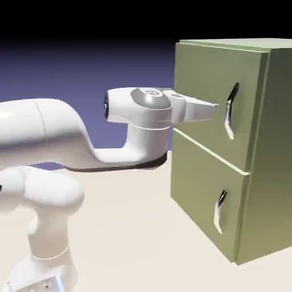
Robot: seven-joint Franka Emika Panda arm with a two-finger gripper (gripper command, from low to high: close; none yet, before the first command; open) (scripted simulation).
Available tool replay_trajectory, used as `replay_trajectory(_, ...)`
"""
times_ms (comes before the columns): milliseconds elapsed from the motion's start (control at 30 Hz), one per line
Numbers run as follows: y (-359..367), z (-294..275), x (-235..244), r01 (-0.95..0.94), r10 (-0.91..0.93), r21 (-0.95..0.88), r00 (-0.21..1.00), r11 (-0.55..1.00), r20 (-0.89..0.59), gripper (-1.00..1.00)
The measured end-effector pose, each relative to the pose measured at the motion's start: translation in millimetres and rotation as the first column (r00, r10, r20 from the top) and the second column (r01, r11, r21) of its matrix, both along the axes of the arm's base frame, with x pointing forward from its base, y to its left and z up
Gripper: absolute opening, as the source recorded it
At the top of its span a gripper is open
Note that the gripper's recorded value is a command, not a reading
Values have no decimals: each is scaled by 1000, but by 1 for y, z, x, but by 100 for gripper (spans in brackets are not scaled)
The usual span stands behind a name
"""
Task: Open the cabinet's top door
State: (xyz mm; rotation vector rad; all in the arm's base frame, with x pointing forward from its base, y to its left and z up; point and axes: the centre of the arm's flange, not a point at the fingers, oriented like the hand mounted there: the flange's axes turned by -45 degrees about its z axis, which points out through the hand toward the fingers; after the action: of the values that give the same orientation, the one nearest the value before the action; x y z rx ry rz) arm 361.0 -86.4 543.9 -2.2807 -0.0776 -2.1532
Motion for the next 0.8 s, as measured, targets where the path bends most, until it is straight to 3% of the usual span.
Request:
replay_trajectory(233, -20, -24, 14, -8, 6, 33, 998, 999, 57, 100)
replay_trajectory(367, -19, -23, 55, -8, 6, 34, 998, 999, 57, 100)
replay_trajectory(400, -18, -24, 64, -8, 6, 33, 998, 999, 57, -100)
replay_trajectory(467, -18, -24, 64, -8, 6, 33, 998, 999, 57, -100)
replay_trajectory(800, 22, -24, -23, 218, -219, 32, 974, 976, 57, -100)
